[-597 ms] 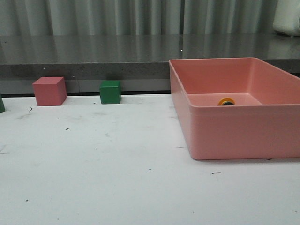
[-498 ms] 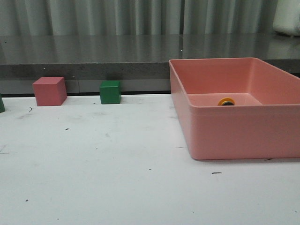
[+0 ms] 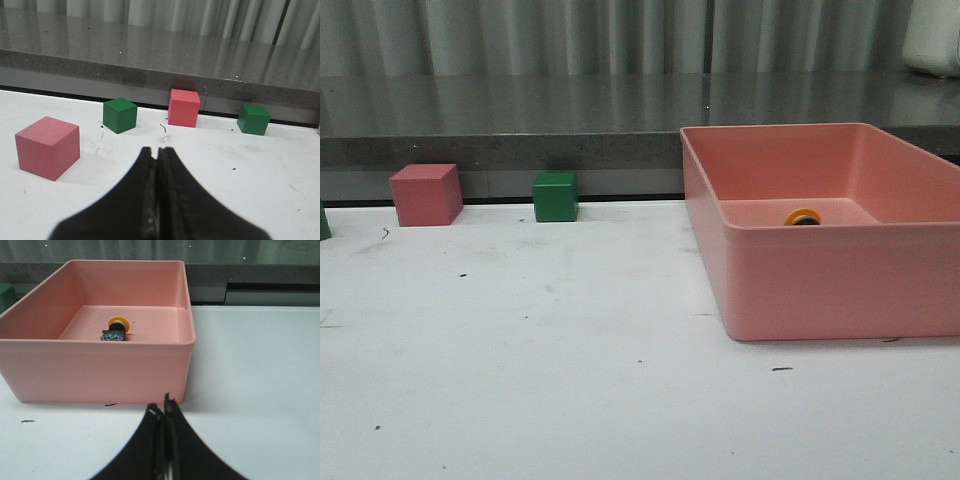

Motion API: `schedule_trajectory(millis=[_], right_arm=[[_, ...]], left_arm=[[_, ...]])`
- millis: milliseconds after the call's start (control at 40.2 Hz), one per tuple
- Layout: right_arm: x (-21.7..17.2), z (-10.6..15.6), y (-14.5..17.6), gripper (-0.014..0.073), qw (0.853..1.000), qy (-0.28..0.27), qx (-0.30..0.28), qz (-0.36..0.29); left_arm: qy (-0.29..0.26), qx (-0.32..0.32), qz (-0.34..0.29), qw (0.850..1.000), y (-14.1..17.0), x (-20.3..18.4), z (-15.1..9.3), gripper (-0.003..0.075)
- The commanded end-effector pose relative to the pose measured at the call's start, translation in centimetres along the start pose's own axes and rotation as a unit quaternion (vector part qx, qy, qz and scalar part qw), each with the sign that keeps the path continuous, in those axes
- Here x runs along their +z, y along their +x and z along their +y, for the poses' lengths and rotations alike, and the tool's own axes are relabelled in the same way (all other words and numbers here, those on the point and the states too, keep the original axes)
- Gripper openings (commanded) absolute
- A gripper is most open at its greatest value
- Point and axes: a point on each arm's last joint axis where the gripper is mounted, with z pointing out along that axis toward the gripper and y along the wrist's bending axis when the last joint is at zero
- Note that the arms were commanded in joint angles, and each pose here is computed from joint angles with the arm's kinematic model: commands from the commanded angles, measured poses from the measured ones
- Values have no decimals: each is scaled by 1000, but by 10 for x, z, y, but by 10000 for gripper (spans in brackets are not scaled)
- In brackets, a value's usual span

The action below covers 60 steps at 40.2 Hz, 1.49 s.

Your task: Place and stand button with both arms

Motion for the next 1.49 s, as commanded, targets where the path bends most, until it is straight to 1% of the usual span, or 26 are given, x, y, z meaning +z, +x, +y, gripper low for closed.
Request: schedule_trajectory(millis=[0, 348, 523, 647, 722, 796, 896, 971, 1045, 1095, 1219, 1344, 1468], right_arm=[[-2, -1, -9, -68, 999, 5, -4, -48], [-2, -1, -9, -68, 999, 5, -4, -48], [-2, -1, -11, -68, 998, 5, -4, -63], [-3, -1, -18, -68, 995, 7, -4, -98], [-4, -1, -20, -68, 994, 8, -4, -111], [-6, -1, -26, -68, 990, 9, -4, -141], [-11, -1, -42, -68, 984, 9, -4, -175], [-20, 1, -63, -68, 979, 7, -5, -205], [-29, 2, -85, -66, 976, 5, -5, -217], [-32, 3, -100, -66, 979, 3, -6, -202], [-22, 5, -126, -66, 992, 0, -6, -128], [0, 6, -143, -66, 998, 0, -5, -57], [16, 6, -149, -66, 1000, 1, -2, -30]], left_arm=[[2, -3, -44, 999, -3, -1, 0, -20], [2, -3, -44, 999, -3, -1, 0, -20], [4, -3, -68, 998, -8, -2, 0, -20], [7, -3, -114, 993, -16, -3, -1, -20], [11, -4, -161, 987, -24, -6, -1, -20], [14, -9, -207, 978, -35, -9, -2, -20], [17, -9, -221, 975, -53, -14, -4, -20], [18, -9, -213, 977, -71, -18, -7, -20], [16, 1, -189, 982, -87, -17, -9, -20], [13, 10, -162, 987, -96, -14, -11, -20], [4, 19, -86, 996, -116, 4, -13, -20], [0, 19, -48, 999, -127, 26, -14, -20], [-2, 19, -25, 999, -125, 44, -14, -20]])
